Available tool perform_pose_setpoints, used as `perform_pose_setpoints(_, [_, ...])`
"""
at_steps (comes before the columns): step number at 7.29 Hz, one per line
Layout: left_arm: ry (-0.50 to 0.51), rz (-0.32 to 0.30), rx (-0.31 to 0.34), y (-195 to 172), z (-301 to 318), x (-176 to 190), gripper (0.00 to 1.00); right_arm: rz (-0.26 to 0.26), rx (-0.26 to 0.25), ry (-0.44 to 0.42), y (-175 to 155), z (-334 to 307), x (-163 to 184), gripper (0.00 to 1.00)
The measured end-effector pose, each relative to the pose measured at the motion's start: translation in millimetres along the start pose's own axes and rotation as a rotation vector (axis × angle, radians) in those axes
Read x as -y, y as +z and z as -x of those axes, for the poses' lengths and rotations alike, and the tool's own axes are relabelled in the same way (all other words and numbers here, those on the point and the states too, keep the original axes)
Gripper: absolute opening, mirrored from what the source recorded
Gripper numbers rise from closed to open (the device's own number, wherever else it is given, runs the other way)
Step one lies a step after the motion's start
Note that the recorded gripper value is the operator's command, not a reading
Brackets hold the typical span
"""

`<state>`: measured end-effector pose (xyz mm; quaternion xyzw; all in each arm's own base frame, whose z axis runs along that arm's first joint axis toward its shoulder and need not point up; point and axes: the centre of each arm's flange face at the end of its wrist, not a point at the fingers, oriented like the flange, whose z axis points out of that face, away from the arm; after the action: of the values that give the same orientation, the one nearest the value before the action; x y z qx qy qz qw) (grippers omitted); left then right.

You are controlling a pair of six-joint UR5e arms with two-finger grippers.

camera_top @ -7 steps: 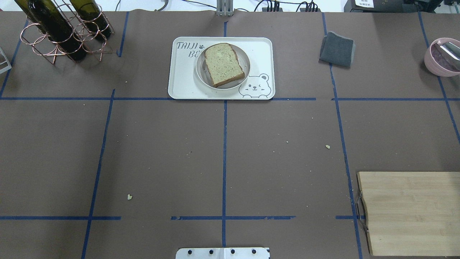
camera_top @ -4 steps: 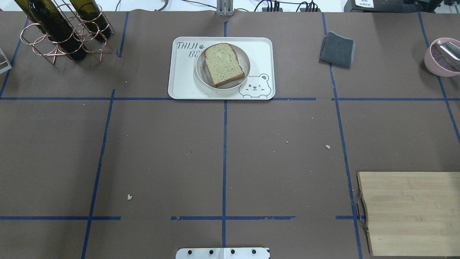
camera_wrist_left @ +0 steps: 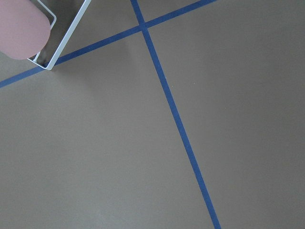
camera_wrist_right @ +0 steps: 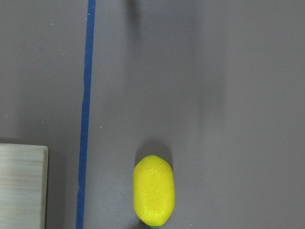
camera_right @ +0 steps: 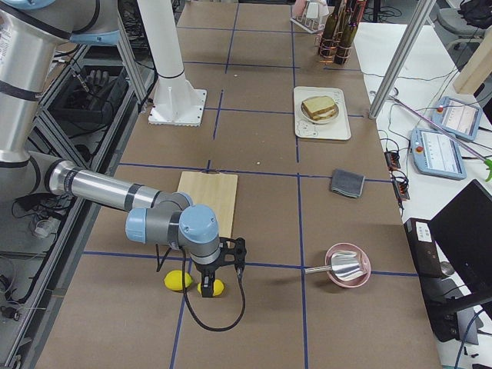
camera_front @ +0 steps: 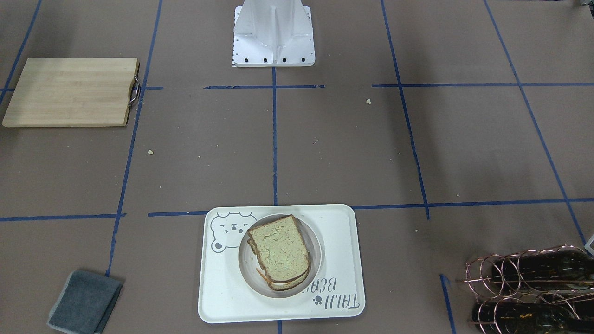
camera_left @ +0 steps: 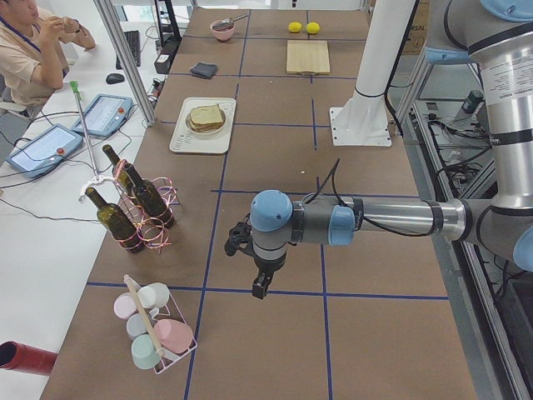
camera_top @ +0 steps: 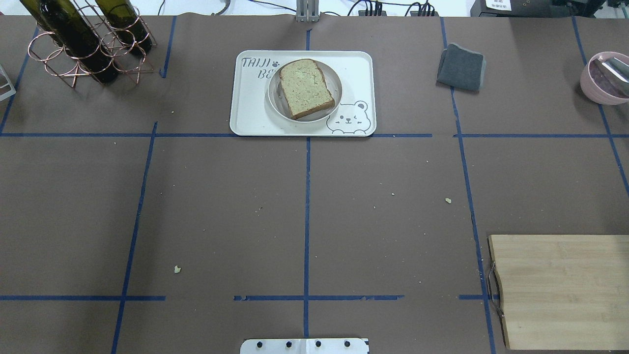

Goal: Make sandwich and place on tray

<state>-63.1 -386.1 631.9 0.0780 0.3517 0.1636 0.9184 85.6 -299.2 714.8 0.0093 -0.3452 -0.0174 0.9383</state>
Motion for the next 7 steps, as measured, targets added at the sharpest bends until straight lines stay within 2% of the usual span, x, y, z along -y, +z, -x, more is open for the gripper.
perform_pose_setpoints(3, [-0.003, -0.001, -0.001, 0, 0, 0, 1.0, -0.003, 0.067, 0.008, 3, 4, -2, 1.0])
perform_pose_setpoints(5, [-0.004, -0.001, -0.002, 0, 0, -1, 1.0, -0.023, 0.107, -0.004, -8, 17, 4, 1.0])
perform_pose_setpoints(7, [-0.005, 0.0, -0.002, 0, 0, -1, 1.0, -0.009, 0.109, -0.004, -21, 32, 15, 1.0])
